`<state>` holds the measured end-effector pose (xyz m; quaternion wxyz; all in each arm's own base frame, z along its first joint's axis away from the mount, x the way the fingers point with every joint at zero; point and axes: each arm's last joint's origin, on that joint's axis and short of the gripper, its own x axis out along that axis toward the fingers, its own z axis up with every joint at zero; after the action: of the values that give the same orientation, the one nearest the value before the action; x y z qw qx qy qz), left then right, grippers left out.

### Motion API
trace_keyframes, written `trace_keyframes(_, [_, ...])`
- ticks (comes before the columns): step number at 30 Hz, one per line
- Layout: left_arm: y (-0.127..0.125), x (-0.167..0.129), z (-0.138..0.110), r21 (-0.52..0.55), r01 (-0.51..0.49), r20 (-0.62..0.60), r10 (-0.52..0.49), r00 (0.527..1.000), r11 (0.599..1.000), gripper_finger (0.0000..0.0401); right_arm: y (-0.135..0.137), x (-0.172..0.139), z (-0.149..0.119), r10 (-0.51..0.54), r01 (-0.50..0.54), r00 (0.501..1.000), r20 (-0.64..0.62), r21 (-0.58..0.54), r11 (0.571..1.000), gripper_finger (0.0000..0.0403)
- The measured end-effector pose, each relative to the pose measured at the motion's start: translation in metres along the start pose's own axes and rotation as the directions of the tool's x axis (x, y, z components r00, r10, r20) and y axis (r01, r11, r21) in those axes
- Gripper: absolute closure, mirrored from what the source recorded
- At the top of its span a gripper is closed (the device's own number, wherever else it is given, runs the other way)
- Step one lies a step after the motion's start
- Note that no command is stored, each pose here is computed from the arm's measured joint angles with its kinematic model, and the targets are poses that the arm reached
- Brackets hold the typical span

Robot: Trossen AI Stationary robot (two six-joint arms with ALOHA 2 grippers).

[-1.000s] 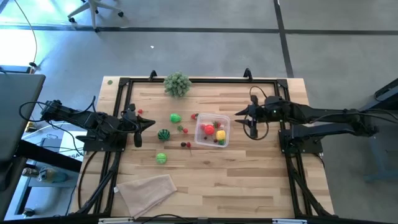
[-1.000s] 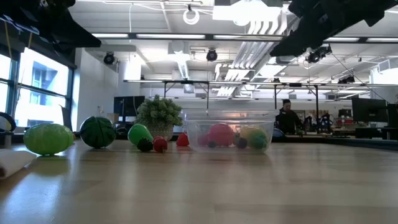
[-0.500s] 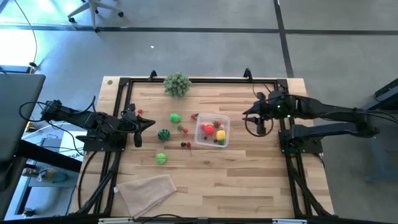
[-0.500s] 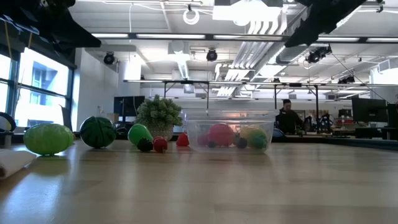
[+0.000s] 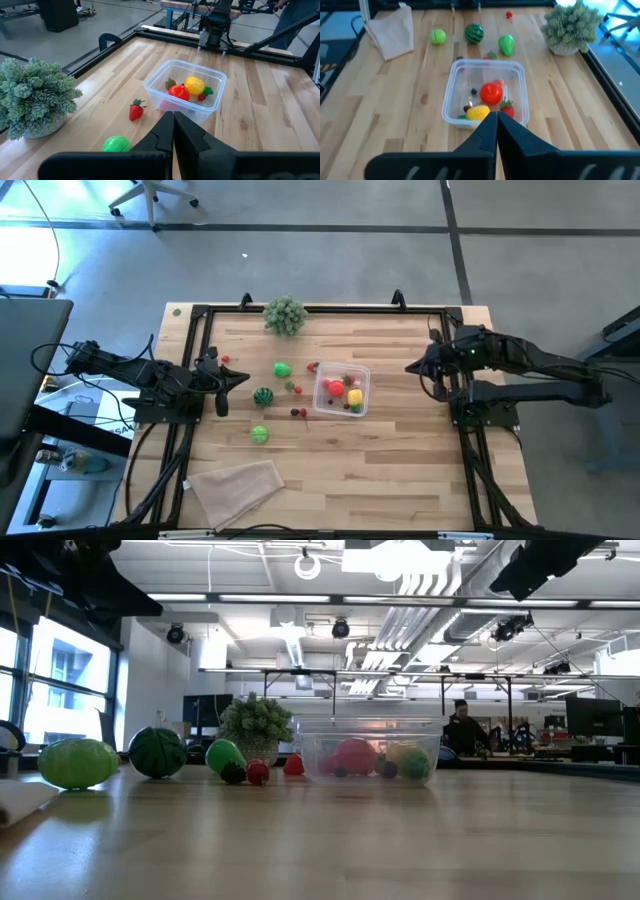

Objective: Pick and placing Produce into tupperware
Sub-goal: Put the strawberry into the transparent bin

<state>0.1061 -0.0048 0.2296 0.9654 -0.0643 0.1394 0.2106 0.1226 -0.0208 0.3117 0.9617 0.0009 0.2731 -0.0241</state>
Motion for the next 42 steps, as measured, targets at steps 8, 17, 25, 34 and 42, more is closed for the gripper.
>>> trace_keyframes(8, [0.0000, 0.0000, 0.0000, 0.000, 0.000, 0.000, 0.000, 1.000, 1.000, 0.0400, -0.0001, 0.0003, -0.0044, -0.010, 0.011, 0.999, -0.048, 0.006, 1.000, 0.0401])
trace_keyframes(17, [0.0000, 0.0000, 0.0000, 0.122, -0.001, 0.000, 0.001, 1.000, 0.993, 0.0400, -0.0001, 0.0004, -0.0044, -0.010, 0.010, 0.999, -0.046, 0.007, 1.000, 0.0401])
trace_keyframes(25, [0.0009, -0.0002, 0.0003, 0.239, -0.028, 0.009, 0.027, 1.000, 0.971, 0.0400, -0.0001, 0.0004, -0.0044, -0.010, 0.010, 0.999, -0.046, 0.007, 1.000, 0.0401])
trace_keyframes(34, [-0.0012, -0.0002, 0.0067, 0.170, -0.012, 0.063, 0.001, 0.998, 0.985, 0.0400, -0.0001, 0.0005, -0.0044, -0.010, 0.010, 0.999, -0.047, 0.007, 1.000, 0.0401])
trace_keyframes(42, [-0.0023, -0.0003, 0.0081, 0.004, 0.027, 0.072, -0.027, 0.997, 1.000, 0.0400, -0.0001, 0.0005, -0.0044, -0.009, 0.010, 0.999, -0.047, 0.007, 1.000, 0.0401])
